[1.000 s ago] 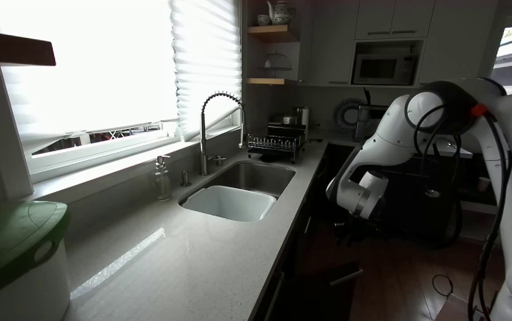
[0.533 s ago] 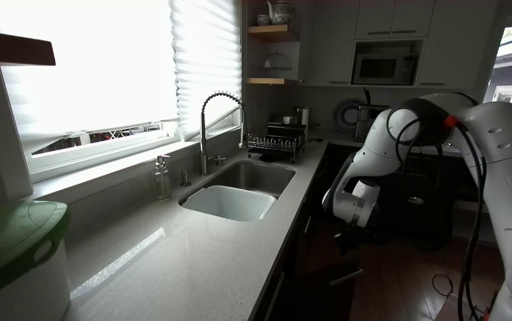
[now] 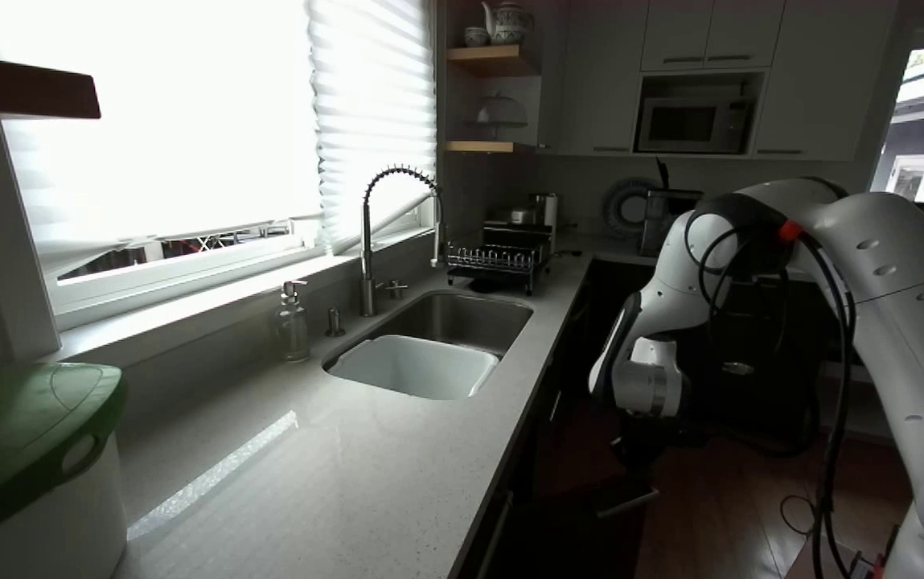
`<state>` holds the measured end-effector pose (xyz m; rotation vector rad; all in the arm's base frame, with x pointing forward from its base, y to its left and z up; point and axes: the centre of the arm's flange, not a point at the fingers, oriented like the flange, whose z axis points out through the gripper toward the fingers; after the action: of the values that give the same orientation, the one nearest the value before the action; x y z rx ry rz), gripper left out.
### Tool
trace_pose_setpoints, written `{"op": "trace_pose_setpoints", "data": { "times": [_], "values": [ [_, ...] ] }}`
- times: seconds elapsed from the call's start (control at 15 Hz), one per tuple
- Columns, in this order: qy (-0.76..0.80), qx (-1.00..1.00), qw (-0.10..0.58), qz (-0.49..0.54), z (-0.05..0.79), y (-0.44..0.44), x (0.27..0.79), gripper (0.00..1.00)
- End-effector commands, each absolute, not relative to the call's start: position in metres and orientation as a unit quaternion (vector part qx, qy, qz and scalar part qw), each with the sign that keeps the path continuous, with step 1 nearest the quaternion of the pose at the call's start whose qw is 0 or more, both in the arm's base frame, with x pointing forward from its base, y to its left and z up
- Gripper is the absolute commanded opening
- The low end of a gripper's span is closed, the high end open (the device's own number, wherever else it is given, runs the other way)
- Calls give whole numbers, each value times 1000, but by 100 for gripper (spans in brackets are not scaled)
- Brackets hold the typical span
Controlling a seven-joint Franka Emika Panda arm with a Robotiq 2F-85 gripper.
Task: Open the middle kitchen sink cabinet door
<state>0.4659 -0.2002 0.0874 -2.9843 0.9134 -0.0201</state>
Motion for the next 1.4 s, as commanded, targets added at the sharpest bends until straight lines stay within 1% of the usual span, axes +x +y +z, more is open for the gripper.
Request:
{"op": "trace_pose_setpoints", "data": {
  "times": [0.0, 0.6, 0.87, 1.07, 1.2, 1.33],
  "values": [
    [316, -946, 18, 66, 93, -199, 464, 0],
    [311, -906, 99, 270, 89, -177, 440, 0],
    [312, -880, 118, 338, 86, -168, 430, 0],
    [316, -874, 137, 343, 90, -165, 431, 0],
    [313, -883, 151, 315, 104, -167, 433, 0],
    [303, -903, 152, 262, 130, -172, 435, 0]
  ]
}}
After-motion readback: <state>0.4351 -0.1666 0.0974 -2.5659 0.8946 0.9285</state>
